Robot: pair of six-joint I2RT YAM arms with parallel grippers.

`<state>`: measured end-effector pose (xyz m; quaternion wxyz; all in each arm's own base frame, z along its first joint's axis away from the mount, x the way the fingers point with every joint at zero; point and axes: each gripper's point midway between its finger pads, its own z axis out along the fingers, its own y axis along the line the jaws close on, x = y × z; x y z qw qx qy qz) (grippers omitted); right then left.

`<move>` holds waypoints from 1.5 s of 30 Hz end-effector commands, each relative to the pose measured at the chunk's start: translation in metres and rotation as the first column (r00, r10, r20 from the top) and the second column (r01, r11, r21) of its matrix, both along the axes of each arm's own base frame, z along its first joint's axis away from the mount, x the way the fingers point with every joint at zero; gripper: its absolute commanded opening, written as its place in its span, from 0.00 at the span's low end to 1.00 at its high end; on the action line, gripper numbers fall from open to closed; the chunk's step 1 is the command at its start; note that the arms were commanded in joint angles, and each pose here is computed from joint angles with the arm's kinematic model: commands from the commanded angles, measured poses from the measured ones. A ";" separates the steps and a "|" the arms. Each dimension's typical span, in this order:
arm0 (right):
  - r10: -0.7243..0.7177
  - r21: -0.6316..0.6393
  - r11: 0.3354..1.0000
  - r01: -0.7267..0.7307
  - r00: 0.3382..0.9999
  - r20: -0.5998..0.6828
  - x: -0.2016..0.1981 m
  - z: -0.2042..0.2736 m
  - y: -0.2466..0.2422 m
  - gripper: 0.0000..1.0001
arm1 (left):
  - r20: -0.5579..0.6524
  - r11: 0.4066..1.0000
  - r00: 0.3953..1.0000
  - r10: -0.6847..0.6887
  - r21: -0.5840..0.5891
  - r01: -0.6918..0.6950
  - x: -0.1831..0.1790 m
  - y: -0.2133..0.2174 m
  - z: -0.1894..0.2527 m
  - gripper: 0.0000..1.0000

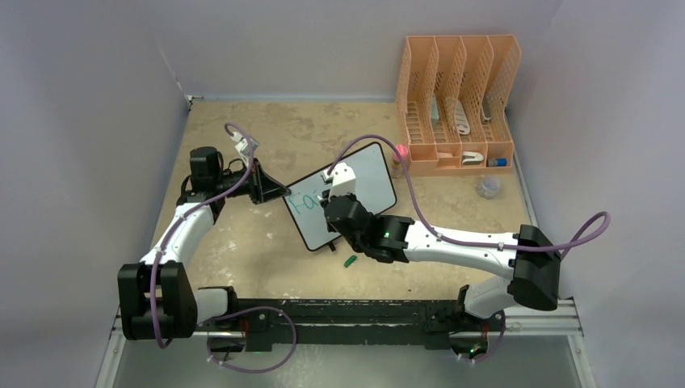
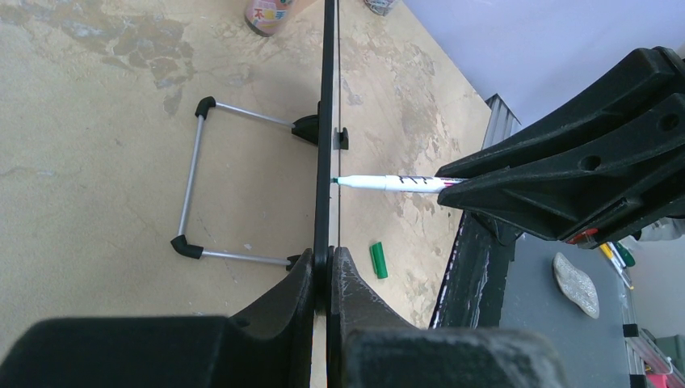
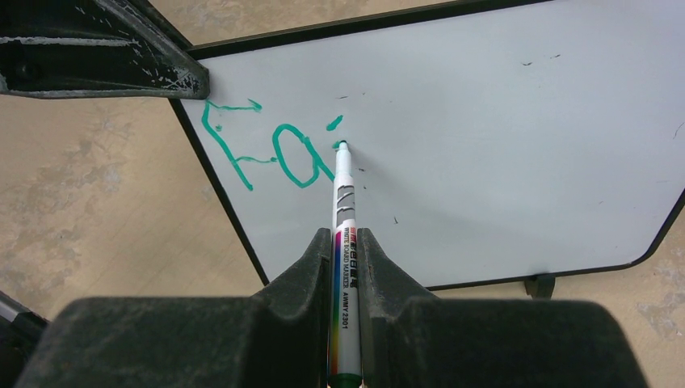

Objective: Write a sentence on the whiteboard

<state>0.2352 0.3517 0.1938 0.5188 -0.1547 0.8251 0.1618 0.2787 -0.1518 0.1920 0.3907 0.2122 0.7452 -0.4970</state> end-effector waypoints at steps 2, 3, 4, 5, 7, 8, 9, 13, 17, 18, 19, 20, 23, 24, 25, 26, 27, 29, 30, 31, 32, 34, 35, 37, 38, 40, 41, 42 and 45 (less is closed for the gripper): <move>-0.038 0.040 0.999 0.037 0.999 0.030 0.006 0.016 0.002 0.00 | 0.010 1.000 1.000 -0.020 0.011 0.020 0.001 -0.003 0.001 0.00; -0.036 0.037 0.999 0.035 0.999 0.030 0.006 0.015 0.002 0.00 | 0.010 1.000 1.000 -0.020 0.011 0.020 0.001 -0.003 0.001 0.00; -0.034 0.036 0.999 0.033 0.999 0.029 0.006 0.015 0.002 0.00 | 0.010 1.000 1.000 -0.019 0.011 0.019 0.001 -0.003 0.001 0.00; -0.031 0.033 0.999 0.030 0.999 0.029 0.006 0.014 0.003 0.00 | 0.010 1.000 1.000 -0.020 0.011 0.020 0.001 -0.004 0.001 0.00; -0.026 0.030 0.999 0.025 0.999 0.027 0.005 0.013 0.004 0.00 | 0.009 1.000 1.000 -0.020 0.011 0.020 0.001 -0.004 0.000 0.00; -0.022 0.028 0.999 0.021 0.999 0.025 0.005 0.013 0.004 0.00 | 0.008 1.000 1.000 -0.021 0.011 0.021 0.001 -0.004 0.000 0.00; -0.019 0.027 0.999 0.019 1.000 0.025 0.005 0.012 0.005 0.00 | 0.009 1.000 1.000 -0.022 0.010 0.022 0.001 -0.004 0.001 0.00; -0.012 0.024 1.000 0.012 1.000 0.023 0.005 0.012 0.006 0.00 | 0.010 1.000 1.000 -0.022 0.011 0.021 0.001 -0.004 0.001 0.00; -0.010 0.024 1.000 0.009 1.000 0.023 0.005 0.012 0.007 0.00 | 0.011 1.000 1.000 -0.022 0.010 0.022 0.001 -0.004 0.001 0.00; -0.009 0.024 1.000 0.009 1.000 0.022 0.005 0.012 0.008 0.00 | 0.012 1.000 1.000 -0.022 0.010 0.022 0.001 -0.004 0.001 0.00; -0.010 0.025 1.000 0.009 1.000 0.022 0.005 0.012 0.008 0.00 | 0.012 1.000 1.000 -0.022 0.010 0.022 0.001 -0.004 0.001 0.00; -0.010 0.025 1.000 0.010 1.000 0.023 0.005 0.012 0.008 0.00 | 0.011 1.000 1.000 -0.022 0.010 0.022 0.001 -0.004 0.001 0.00; -0.014 0.019 1.000 0.013 1.000 0.016 0.005 0.009 0.007 0.00 | 0.013 1.000 1.000 -0.021 0.011 0.021 0.001 -0.004 0.002 0.00; -0.017 0.015 1.000 0.016 1.000 0.013 0.004 0.008 0.006 0.00 | 0.014 1.000 1.000 -0.021 0.011 0.020 0.001 -0.004 0.002 0.00; -0.018 0.012 1.000 0.018 1.000 0.009 0.004 0.006 0.005 0.00 | 0.014 1.000 1.000 -0.019 0.012 0.019 0.001 -0.003 0.002 0.00; -0.021 0.005 1.000 0.021 1.000 0.004 0.003 0.003 0.004 0.00 | 0.014 1.000 1.000 -0.019 0.012 0.019 0.001 -0.003 0.002 0.00; -0.022 0.003 1.000 0.022 1.000 0.001 0.003 0.002 0.003 0.00 | 0.016 1.000 1.000 -0.019 0.012 0.019 0.001 -0.003 0.002 0.00; -0.025 -0.005 1.000 0.025 1.000 -0.009 0.001 -0.002 0.000 0.00 | 0.017 1.000 1.000 -0.020 0.012 0.020 0.001 -0.004 0.002 0.00; -0.028 -0.008 1.000 0.028 1.000 -0.012 0.001 -0.003 -0.001 0.00 | 0.017 1.000 1.000 -0.021 0.011 0.020 0.001 -0.004 0.002 0.00; -0.028 -0.011 1.000 0.028 0.999 -0.015 0.000 -0.005 -0.002 0.00 | 0.016 1.000 1.000 -0.020 0.012 0.020 0.001 -0.004 0.002 0.00; -0.030 -0.013 0.999 0.030 0.999 -0.017 0.000 -0.006 -0.003 0.00 | 0.016 1.000 1.000 -0.020 0.012 0.020 0.001 -0.004 0.002 0.00; -0.031 -0.018 0.999 0.031 0.999 -0.025 -0.001 -0.009 -0.004 0.00 | 0.016 1.000 1.000 -0.020 0.012 0.020 0.001 -0.004 0.002 0.00; -0.032 -0.020 0.999 0.031 0.999 -0.028 -0.001 -0.010 -0.004 0.00 | 0.015 1.000 1.000 -0.021 0.011 0.021 0.000 -0.004 0.002 0.00; -0.033 -0.026 0.999 0.032 0.999 -0.033 -0.002 -0.012 -0.005 0.00 | 0.015 1.000 1.000 -0.021 0.011 0.021 0.000 -0.004 0.002 0.00; -0.034 -0.027 0.999 0.033 0.999 -0.036 -0.002 -0.013 -0.005 0.00 | 0.015 1.000 1.000 -0.020 0.012 0.020 0.000 -0.004 0.002 0.00; -0.035 -0.031 0.999 0.034 0.999 -0.042 -0.002 -0.015 -0.005 0.00 | 0.014 1.000 1.000 -0.019 0.012 0.019 0.000 -0.003 0.002 0.00; -0.035 -0.032 0.999 0.033 0.998 -0.045 -0.003 -0.017 -0.006 0.00 | 0.016 1.000 1.000 -0.020 0.011 0.020 0.000 -0.003 0.002 0.00; -0.035 -0.033 0.999 0.033 0.998 -0.048 -0.003 -0.018 -0.006 0.00 | 0.016 1.000 1.000 -0.021 0.011 0.021 0.000 -0.004 0.002 0.00; -0.033 -0.036 0.999 0.031 0.998 -0.056 -0.005 -0.021 -0.006 0.00 | 0.016 1.000 1.000 -0.020 0.012 0.020 0.001 -0.004 0.002 0.00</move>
